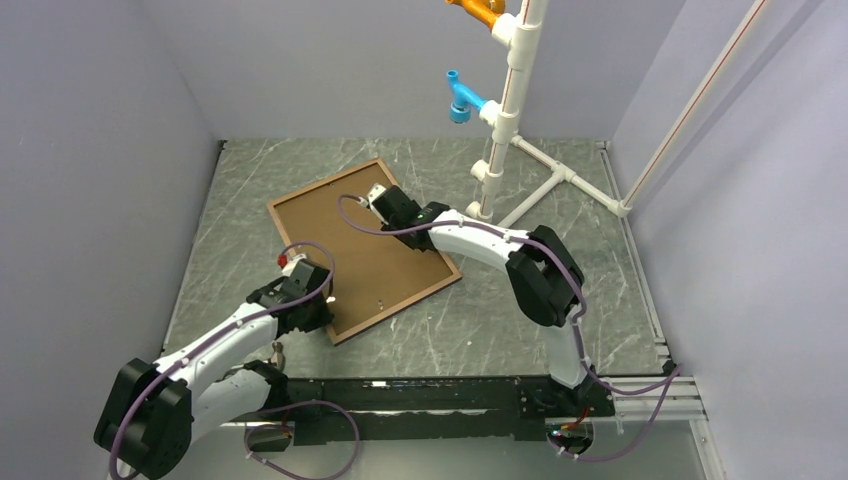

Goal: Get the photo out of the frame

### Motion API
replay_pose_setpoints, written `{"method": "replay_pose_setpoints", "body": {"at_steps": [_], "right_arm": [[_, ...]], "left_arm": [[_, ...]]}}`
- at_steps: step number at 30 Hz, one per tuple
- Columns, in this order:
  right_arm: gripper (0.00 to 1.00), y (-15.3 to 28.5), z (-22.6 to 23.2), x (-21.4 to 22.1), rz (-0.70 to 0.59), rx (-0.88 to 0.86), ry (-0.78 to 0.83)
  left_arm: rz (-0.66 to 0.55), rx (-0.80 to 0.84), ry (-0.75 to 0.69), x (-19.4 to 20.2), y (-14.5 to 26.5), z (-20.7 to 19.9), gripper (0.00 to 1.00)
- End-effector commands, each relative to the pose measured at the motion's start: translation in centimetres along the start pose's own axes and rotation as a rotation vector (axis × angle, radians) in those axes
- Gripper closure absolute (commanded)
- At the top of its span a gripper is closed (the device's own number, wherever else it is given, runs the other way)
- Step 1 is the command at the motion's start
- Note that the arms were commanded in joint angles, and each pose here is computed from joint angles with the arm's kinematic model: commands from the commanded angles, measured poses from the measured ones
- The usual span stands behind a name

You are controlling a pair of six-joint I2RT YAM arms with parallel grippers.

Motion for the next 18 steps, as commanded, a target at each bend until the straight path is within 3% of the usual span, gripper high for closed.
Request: {"method": "replay_pose_setpoints", "body": {"at_steps": [1, 18], "right_arm": [[1.0, 0.2, -0.6, -0.9, 0.007, 0.006, 0.056], [1.0, 1.8, 0.0, 2.6, 0.171, -0.1, 0.047]], "left_arm": [[0.077, -0.124, -0.019, 1.9, -0.2, 1.9, 1.0], [-0.002, -0.133, 0.021, 0.6, 1.0, 1.8, 1.0]]}}
Point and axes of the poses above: each gripper's point midway between its finger pads, its own y axis back along the fingers, its own z axis along the line the jaws close on, x = y × z, the point moved 9 cm from there along y, back along the fingers, and after that the axes turned 10 degrees about -y, right-handed, at the moved point
